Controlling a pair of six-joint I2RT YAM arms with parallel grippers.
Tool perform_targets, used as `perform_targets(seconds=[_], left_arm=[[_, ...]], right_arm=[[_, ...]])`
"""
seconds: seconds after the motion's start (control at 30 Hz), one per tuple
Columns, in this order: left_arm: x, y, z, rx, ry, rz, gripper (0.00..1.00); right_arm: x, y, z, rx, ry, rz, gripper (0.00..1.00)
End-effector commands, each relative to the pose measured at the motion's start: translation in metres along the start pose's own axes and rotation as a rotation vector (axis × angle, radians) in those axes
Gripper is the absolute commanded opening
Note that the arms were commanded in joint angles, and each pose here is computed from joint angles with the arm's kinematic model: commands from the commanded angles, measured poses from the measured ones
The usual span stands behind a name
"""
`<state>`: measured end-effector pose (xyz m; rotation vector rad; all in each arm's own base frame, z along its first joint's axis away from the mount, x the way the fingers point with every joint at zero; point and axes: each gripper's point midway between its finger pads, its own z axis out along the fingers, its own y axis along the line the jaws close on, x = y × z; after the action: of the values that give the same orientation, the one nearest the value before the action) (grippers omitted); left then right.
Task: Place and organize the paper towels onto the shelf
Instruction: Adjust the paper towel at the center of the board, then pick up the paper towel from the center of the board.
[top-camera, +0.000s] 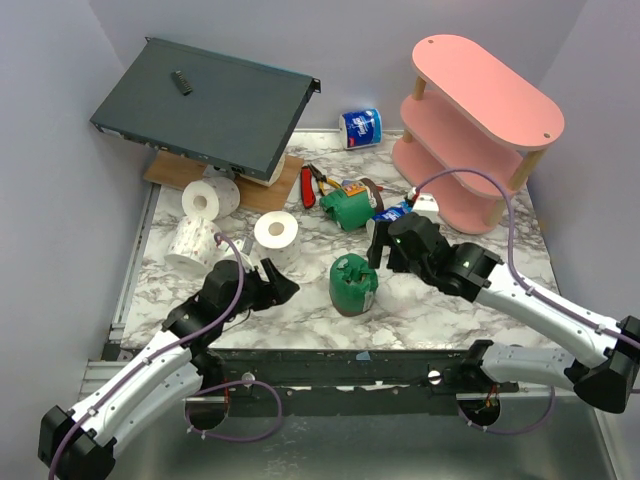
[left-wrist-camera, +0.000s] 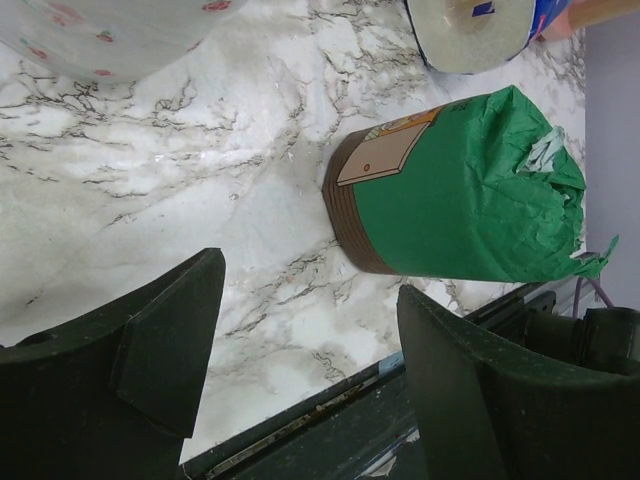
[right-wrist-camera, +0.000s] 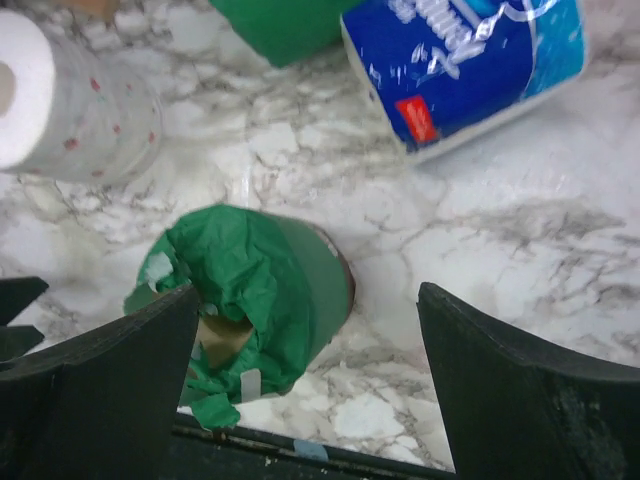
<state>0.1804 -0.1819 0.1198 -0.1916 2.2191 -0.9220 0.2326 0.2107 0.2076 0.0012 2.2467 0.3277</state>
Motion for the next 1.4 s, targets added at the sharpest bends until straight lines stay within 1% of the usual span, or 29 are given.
perform_targets(seconds=[0.0,0.17,0.37,0.53,0.63,0.77,0.83,1.1,1.37], left_arm=[[0.003,-0.003,0.002,0.023,0.012,-0.019,0.73],[0.006,-0.001,0.003,0.020,0.022,-0.019,0.73],[0.008,0.000,0.005,0.020,0.031,-0.019,0.73],[0.012,0.002,0.006,0.019,0.046,-0.018,0.73],[0.013,0.003,0.007,0.018,0.050,-0.019,0.73],[0.014,0.002,0.008,0.022,0.052,-0.016,0.73],[0.013,0.002,0.008,0.025,0.052,-0.015,0.72],[0.016,0.002,0.010,0.028,0.065,-0.016,0.72],[0.019,0.005,0.010,0.021,0.070,-0.020,0.71]], right_arm=[[0.029,0.013,0.008,-0.104,0.085,0.094,0.92],[0.045,0.020,0.017,-0.149,0.121,0.091,0.89],[0.064,0.021,0.032,-0.144,0.173,0.070,0.84],[0.071,0.018,0.038,-0.129,0.189,0.051,0.77],[0.074,0.016,0.038,-0.125,0.197,0.038,0.74],[0.081,0.015,0.039,-0.133,0.222,0.015,0.66],[0.085,0.015,0.040,-0.135,0.239,0.002,0.63],[0.099,0.014,0.049,-0.127,0.281,-0.026,0.63],[0.102,0.017,0.053,-0.136,0.289,-0.034,0.51]])
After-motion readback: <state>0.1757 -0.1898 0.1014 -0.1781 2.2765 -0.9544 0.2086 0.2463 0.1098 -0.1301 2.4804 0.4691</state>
